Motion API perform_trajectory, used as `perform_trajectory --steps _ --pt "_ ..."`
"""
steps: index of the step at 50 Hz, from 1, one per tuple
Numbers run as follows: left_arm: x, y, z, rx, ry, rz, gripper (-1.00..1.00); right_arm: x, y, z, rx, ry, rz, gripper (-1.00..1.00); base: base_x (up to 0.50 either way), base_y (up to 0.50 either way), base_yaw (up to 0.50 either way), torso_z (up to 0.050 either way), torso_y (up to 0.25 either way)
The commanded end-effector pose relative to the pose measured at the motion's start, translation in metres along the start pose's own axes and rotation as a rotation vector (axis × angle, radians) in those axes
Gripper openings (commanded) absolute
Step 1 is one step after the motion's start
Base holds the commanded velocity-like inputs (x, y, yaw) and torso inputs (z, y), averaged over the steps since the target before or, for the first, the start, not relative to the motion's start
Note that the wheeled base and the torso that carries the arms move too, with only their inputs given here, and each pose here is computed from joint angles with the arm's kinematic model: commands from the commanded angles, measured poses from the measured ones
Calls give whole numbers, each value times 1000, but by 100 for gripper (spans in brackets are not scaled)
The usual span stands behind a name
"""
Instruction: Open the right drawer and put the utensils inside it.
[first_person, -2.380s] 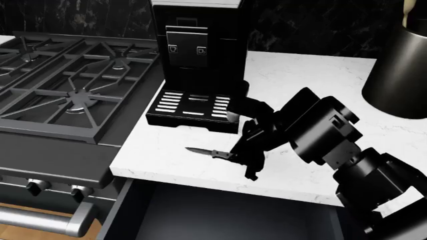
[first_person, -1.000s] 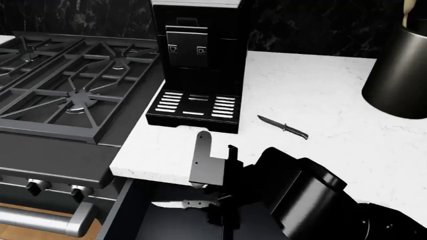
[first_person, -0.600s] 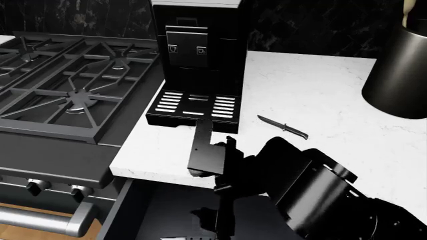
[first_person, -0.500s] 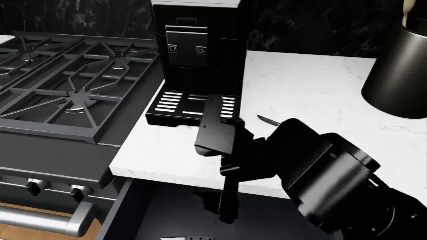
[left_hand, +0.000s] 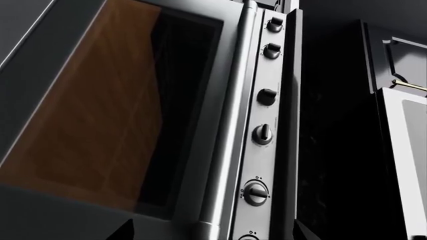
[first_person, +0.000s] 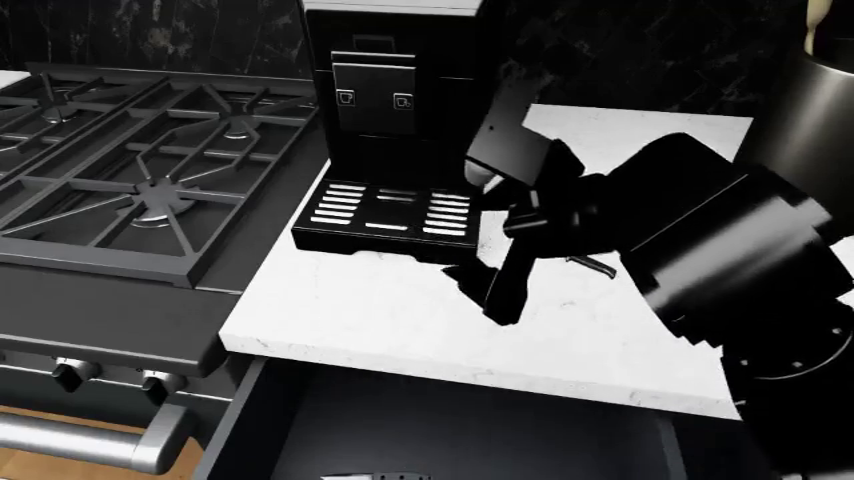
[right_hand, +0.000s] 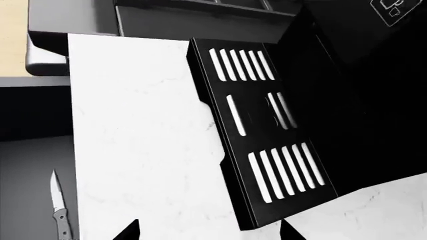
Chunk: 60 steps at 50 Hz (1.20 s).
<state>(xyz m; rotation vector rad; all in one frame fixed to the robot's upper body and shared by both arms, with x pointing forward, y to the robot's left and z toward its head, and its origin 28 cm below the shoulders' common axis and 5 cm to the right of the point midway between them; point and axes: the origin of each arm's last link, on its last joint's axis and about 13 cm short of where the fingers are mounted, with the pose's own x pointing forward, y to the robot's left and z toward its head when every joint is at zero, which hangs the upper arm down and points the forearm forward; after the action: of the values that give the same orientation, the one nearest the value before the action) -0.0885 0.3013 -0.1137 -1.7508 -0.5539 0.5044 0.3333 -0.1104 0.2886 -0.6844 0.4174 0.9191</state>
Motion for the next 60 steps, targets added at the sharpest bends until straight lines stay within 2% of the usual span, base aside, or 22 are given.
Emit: perform_trajectory --steps 1,7,21,40,60 --pt "1 0 -1 -3 4 0 100 -8 -30 -9 72 33 -84 100 0 0 0 0 0" --pt "0 0 -1 -3 3 -1 100 -10 -51 -12 137 37 -158 100 0 0 0 0 0" --pt "1 1 -1 0 3 5 100 -9 -69 -28 191 100 -227 100 0 0 0 0 0" --pt "2 1 -2 -5 6 5 100 -20 -75 -56 238 204 -244 100 0 0 0 0 0" --pt "3 2 -2 -2 4 12 100 -8 -78 -88 332 256 -246 100 0 0 0 0 0"
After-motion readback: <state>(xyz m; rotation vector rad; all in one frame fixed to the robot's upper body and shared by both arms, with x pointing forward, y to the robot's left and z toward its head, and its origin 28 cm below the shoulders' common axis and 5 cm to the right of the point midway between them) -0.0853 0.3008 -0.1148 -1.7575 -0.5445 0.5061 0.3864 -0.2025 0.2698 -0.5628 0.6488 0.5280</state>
